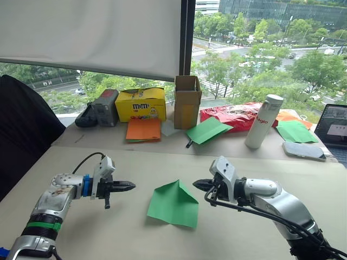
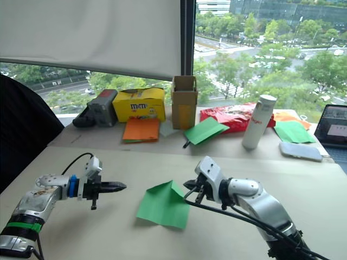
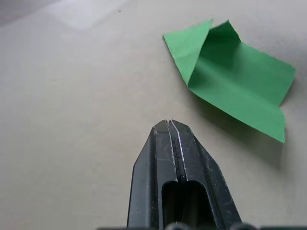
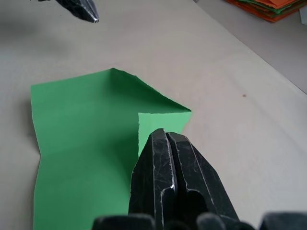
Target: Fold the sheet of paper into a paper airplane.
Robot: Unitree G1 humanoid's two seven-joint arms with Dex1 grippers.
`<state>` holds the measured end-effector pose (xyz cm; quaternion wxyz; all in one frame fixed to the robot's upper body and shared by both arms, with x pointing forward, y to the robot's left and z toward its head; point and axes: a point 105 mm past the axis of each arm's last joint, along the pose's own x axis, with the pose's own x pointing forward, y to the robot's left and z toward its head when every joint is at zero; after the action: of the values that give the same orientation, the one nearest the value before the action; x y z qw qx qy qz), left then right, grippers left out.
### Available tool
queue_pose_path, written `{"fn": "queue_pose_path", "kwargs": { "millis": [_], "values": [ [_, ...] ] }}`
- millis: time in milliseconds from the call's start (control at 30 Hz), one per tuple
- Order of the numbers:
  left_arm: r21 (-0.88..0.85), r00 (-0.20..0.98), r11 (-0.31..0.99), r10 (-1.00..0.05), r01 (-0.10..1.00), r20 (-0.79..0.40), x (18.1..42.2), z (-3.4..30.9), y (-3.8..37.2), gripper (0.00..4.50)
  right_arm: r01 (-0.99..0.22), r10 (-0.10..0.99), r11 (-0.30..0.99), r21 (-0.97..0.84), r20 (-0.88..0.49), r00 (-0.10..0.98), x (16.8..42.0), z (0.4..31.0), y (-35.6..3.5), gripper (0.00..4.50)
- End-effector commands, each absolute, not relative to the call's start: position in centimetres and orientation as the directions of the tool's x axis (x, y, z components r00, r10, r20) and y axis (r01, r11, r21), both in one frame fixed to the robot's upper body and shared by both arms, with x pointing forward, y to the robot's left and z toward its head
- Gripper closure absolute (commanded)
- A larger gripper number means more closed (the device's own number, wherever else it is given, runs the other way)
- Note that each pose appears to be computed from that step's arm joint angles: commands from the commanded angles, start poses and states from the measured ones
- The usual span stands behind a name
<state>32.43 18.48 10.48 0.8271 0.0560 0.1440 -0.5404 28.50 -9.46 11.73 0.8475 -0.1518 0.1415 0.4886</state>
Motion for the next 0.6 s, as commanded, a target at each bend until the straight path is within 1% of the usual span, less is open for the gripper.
{"fn": "queue_pose_path", "kwargs": {
  "millis": [33,167,333,400,500,600],
  "values": [
    [-0.064,0.396,0.416,-0.895,0.907,-0.207,34.1,11.7,16.0,4.49,-0.866,0.785,0.484,-0.124,-0.376,0.492,28.4,12.1,-9.5,4.50],
    [-0.079,0.342,0.359,-0.924,0.930,-0.172,34.7,11.2,12.5,4.49,-0.857,0.768,0.505,-0.102,-0.401,0.500,28.2,11.1,-9.7,4.50],
    [-0.089,0.274,0.293,-0.945,0.952,-0.178,34.3,10.3,9.7,4.49,-0.831,0.731,0.546,-0.103,-0.426,0.533,28.2,10.1,-10.5,4.50],
    [-0.087,0.259,0.282,-0.943,0.956,-0.207,33.9,9.5,9.3,4.49,-0.821,0.717,0.561,-0.107,-0.433,0.546,28.3,10.0,-10.9,4.50],
    [-0.088,0.278,0.314,-0.916,0.945,-0.288,34.1,7.8,9.5,4.49,-0.814,0.705,0.568,-0.118,-0.441,0.556,28.3,10.0,-11.3,4.50],
    [-0.087,0.279,0.320,-0.908,0.943,-0.312,34.0,6.9,9.3,4.49,-0.815,0.705,0.568,-0.119,-0.441,0.556,28.3,10.1,-11.3,4.50]
  ]
}}
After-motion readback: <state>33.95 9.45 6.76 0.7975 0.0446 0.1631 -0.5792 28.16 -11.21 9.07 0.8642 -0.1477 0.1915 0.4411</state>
